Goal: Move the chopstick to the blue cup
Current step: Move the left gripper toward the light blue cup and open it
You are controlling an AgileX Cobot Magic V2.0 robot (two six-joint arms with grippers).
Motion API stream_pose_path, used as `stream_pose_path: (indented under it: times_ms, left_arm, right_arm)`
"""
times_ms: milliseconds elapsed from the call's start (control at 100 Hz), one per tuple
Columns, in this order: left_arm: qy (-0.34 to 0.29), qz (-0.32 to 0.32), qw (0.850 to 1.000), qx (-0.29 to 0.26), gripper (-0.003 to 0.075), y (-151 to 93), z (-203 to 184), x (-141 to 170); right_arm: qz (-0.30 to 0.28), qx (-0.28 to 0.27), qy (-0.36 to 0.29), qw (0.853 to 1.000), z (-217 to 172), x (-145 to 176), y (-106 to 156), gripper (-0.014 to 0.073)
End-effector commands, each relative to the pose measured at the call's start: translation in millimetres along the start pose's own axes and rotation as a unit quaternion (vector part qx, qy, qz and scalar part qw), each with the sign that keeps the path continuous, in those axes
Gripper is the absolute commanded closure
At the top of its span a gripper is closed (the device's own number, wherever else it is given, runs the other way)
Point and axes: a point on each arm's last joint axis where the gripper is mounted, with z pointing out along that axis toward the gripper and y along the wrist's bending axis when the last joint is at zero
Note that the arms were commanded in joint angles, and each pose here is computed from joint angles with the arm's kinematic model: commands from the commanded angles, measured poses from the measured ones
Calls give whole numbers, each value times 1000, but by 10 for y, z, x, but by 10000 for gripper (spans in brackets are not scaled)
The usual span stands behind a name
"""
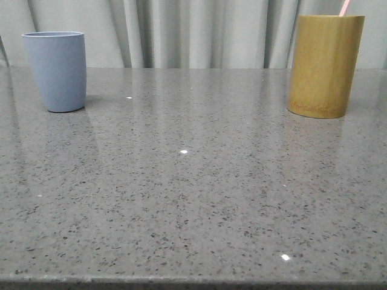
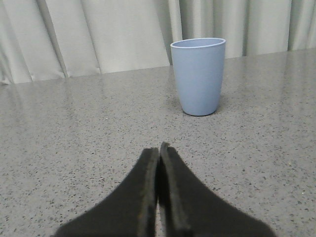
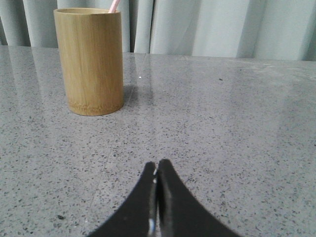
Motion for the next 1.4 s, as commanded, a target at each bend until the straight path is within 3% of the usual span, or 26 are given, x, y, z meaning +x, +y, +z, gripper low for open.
stream_pose_path:
  times_ms: [0,100,390,610,890,1080,1390]
  left_arm:
    - [-53,-3,999,1,739,-3,-29,-62]
    - [-53,-3,999,1,739,-3,-29,-62]
    - [-107,-36,994,5,739,-3,-57,-215]
    - [-121,-61,991,9,739,9,-149,-685]
    - [29,-104,994,31,739,-26,-84,-1446]
    - [205,-108,972,46,739,-73,155,-1758]
    - [265,-118,956,52,739,-96,547,-1888]
  right_arm:
    - [-3,-1,-52,999,-19,-88,3,662]
    - [-3,-1,-55,999,-20,-93,3,662]
    - [3,-6,-149,989,-77,-363,14,662]
    - [38,-5,-51,998,-140,-818,29,662]
    - [38,0,63,997,-55,-1569,56,662]
    - [36,4,148,988,102,-1911,68,662]
    - [36,6,186,982,269,-1991,71,662]
